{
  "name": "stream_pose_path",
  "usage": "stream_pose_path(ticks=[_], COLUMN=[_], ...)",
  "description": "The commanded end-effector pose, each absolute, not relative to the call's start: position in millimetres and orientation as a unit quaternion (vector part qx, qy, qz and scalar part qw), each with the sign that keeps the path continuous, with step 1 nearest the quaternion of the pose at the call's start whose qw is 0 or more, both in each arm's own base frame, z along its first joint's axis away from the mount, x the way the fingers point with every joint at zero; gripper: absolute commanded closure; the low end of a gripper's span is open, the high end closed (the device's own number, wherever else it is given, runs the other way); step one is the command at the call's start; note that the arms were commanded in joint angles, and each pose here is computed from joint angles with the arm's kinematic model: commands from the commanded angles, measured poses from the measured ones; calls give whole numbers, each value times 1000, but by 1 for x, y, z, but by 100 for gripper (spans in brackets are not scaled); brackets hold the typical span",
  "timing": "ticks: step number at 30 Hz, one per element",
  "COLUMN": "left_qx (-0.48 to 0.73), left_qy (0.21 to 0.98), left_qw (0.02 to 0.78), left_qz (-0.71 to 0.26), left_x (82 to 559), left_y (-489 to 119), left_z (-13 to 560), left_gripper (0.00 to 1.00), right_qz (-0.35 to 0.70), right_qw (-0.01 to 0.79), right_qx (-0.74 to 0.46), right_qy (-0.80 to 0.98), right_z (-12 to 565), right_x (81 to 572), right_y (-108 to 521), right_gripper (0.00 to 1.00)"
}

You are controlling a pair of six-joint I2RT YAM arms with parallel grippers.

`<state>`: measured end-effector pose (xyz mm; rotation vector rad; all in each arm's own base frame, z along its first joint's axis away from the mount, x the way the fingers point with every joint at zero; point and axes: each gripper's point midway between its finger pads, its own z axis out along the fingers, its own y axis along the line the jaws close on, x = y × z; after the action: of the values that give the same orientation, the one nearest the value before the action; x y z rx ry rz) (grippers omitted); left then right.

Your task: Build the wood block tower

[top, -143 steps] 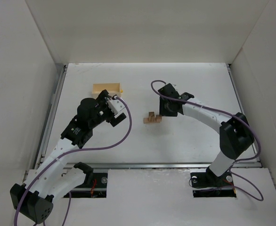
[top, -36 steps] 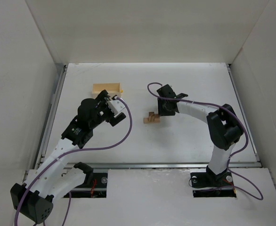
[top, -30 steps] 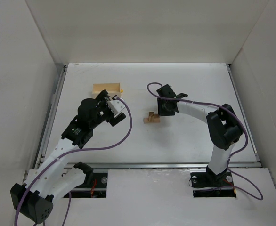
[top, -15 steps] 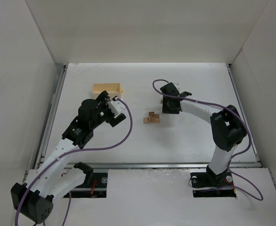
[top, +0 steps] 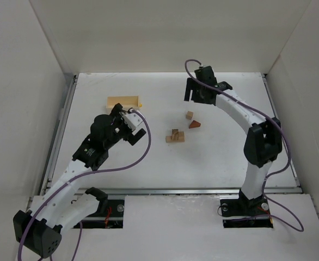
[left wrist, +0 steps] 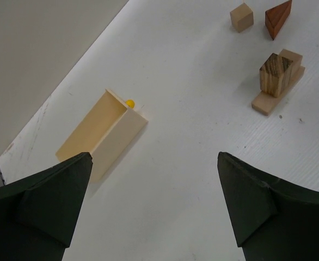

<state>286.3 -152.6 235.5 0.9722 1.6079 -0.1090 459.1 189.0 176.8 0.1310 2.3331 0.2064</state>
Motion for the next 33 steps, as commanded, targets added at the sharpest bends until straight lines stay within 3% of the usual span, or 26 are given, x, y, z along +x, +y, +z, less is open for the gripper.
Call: stream_pose_path(ticks=[1, 13, 17, 27, 31, 32, 33], left_qx=[352, 327, 324, 330, 329, 333, 333], left_qy=[704, 719, 721, 724, 722, 720, 720], left_qw=[612, 611, 611, 604, 608, 608, 608], left_qz=[-70, -46, -42, -33, -33, -30, -30], left_x=[295, 309, 309, 309, 309, 310, 310], left_y=[-153, -140, -138, -135, -136, -135, -135], left_z=[243, 223, 220, 211, 213, 213, 213], left_gripper=[1, 1, 1, 1, 1, 1, 1], right_qz=[79, 73, 68, 55, 47, 48, 48], right_qw=[325, 281, 270, 276, 284, 289, 289], right_qx=[31, 54, 58, 62, 61, 56, 56], right_qy=[942, 955, 959, 957, 956, 954, 954], right_z=[139, 72, 55, 55, 58, 64, 64], right_x=[457, 475, 475, 482, 485, 486, 486], right_y=[193, 205, 205, 202, 200, 199, 199], right_gripper=[16, 23, 29, 56, 77, 88, 93])
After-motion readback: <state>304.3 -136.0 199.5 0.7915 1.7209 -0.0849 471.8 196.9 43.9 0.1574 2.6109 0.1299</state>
